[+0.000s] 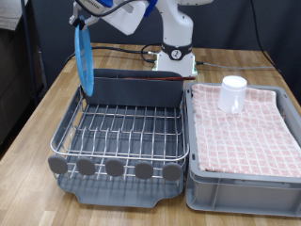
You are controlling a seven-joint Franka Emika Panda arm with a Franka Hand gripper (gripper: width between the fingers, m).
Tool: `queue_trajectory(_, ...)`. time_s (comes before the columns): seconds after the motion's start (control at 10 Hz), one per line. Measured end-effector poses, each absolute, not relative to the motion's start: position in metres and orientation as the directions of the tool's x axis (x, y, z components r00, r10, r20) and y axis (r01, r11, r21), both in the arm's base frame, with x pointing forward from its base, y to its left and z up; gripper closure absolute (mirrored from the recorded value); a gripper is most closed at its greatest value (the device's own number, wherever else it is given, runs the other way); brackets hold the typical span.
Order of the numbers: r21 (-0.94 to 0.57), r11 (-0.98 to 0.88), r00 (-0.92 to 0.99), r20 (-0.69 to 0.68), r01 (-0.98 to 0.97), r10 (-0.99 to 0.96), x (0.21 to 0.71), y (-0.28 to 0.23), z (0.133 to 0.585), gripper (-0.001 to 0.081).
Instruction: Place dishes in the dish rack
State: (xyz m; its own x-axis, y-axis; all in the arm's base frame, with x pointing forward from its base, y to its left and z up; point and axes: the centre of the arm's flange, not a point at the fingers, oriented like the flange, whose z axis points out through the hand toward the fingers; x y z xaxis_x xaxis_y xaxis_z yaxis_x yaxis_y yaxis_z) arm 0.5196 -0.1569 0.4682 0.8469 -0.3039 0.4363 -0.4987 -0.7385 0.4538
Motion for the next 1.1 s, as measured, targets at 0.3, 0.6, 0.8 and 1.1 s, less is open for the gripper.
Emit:
queue_trajectory(0.3, 0.441, -0.739, 0.837, 0.451, -0.510, -0.308, 0.527, -0.149, 0.455, 0.0783)
queue_trajectory(0.6, 0.479, -0.715, 0.840, 0.459, -0.510, -0.291, 0.536, -0.141, 0.427, 0.0783)
queue_trajectory(0.8, 0.510, -0.700, 0.846, 0.461, -0.501, -0.269, 0.538, -0.140, 0.411, 0.0783)
queue_trajectory(1.1, 0.530, -0.684, 0.844, 0.472, -0.502, -0.254, 0.536, -0.142, 0.390, 0.0783)
